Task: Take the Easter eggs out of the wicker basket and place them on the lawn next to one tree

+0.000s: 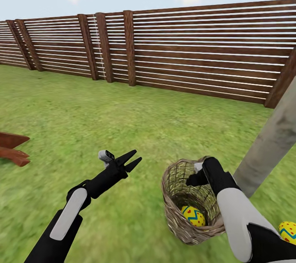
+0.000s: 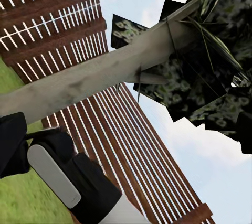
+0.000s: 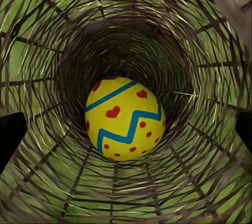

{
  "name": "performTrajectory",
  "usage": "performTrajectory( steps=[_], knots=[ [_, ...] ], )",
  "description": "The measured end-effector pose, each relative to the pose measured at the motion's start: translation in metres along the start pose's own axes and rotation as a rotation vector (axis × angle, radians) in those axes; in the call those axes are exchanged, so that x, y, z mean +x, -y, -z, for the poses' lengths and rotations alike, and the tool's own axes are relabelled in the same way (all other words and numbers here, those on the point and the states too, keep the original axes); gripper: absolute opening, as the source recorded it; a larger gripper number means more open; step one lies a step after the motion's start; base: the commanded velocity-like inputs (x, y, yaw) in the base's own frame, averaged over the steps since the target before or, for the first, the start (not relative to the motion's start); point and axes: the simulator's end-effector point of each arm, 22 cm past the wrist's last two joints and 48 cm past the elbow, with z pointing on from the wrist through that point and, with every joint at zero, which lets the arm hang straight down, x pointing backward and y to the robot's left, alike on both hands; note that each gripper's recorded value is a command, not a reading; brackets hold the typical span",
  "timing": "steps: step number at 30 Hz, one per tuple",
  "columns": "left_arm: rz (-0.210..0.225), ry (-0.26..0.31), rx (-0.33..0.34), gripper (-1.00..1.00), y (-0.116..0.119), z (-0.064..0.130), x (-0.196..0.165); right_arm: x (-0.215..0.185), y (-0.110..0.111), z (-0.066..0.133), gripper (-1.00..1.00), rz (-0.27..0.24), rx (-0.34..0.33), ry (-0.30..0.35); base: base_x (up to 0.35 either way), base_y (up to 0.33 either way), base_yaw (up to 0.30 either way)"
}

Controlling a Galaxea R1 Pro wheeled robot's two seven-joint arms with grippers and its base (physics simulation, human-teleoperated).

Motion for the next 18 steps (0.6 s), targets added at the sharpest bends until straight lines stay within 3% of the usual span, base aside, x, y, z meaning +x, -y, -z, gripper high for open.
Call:
performTrajectory(
  steps=[5,18],
  knots=[
    [0.000,-0.001,-0.001,1.00,0.000,0.000,0.000,0.005,-0.005,-0.009,1.00,0.024,-0.008,-0.001,0.000,0.000,0.000],
    [0.040,0.006,-0.034,1.00,-0.030,0.006,0.001,0.023,-0.006,-0.039,1.00,0.016,-0.022,-0.053,0.000,0.000,0.000]
  ],
)
